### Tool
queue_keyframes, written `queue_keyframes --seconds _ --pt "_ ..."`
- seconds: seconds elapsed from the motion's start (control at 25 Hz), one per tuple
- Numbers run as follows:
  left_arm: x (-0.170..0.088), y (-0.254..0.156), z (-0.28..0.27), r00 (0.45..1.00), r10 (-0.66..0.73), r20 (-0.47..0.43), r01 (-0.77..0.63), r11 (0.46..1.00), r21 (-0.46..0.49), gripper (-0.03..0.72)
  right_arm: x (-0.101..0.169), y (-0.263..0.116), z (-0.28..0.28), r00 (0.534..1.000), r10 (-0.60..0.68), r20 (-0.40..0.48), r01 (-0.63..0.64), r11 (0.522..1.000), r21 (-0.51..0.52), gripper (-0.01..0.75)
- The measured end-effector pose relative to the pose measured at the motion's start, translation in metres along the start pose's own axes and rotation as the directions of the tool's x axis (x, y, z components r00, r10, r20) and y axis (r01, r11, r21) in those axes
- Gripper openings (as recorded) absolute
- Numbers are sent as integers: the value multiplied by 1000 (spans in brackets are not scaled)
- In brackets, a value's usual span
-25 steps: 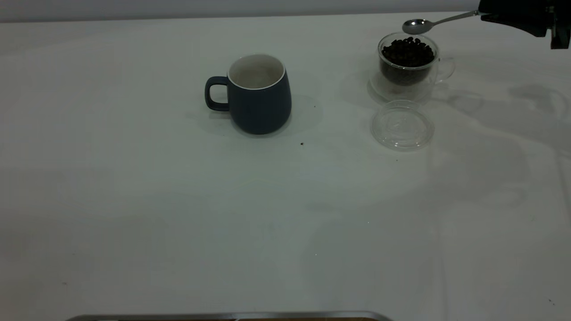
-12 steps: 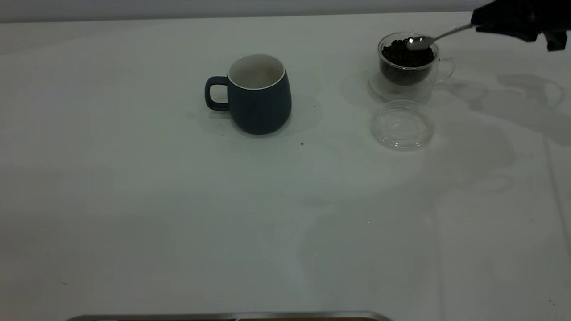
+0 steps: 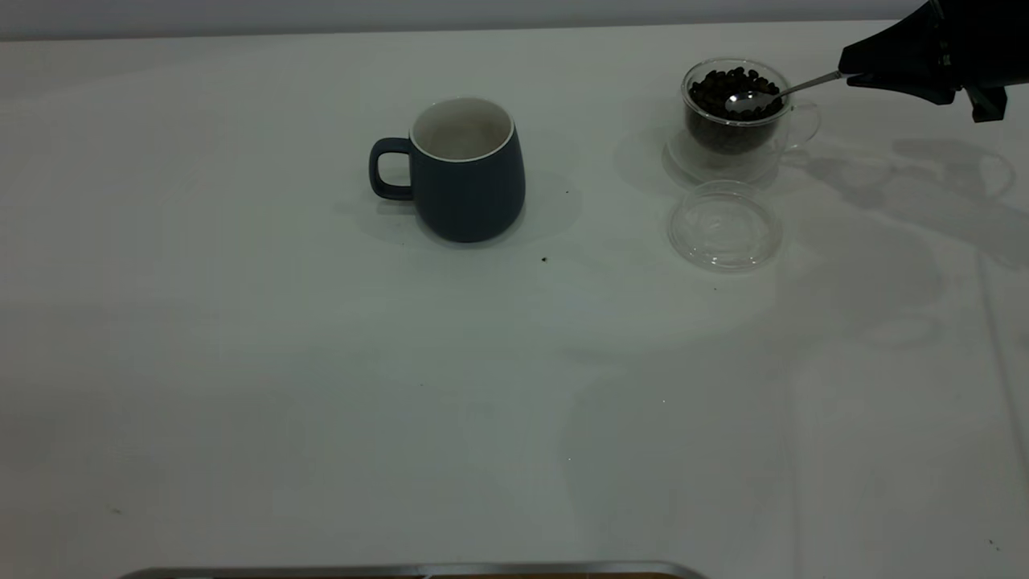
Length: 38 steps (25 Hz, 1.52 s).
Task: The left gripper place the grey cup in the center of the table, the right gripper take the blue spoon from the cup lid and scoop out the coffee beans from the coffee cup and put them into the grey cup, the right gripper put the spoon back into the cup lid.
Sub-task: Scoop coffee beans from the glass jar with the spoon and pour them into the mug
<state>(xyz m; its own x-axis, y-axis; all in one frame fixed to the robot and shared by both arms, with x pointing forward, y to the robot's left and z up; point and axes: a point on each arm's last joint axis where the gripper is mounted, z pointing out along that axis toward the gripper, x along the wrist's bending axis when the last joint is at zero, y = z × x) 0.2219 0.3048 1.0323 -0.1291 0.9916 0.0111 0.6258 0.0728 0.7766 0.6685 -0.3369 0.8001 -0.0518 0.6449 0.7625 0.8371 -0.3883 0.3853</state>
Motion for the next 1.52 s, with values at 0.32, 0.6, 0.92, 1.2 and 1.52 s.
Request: queue_keyframes --seconds 0.32,0.6,0.92,1.2,1.52 --pt "0 0 0 1000 0 0 0 1000 0 474 -5 -6 5 999 45 -27 -45 999 11 95" --pt "0 0 0 1000 0 0 0 1000 0 474 -10 -10 8 996 82 -35 -82 997 10 95" --pt "0 0 0 1000 0 0 0 1000 0 474 -12 -13 10 993 107 -48 -106 994 17 95" --pt "0 0 0 1000 3 0 -3 1000 0 474 -12 -13 11 992 114 -50 -114 993 16 95" --pt "0 0 0 1000 3 0 -3 1000 0 474 -12 -13 9 990 125 -72 -124 992 17 95"
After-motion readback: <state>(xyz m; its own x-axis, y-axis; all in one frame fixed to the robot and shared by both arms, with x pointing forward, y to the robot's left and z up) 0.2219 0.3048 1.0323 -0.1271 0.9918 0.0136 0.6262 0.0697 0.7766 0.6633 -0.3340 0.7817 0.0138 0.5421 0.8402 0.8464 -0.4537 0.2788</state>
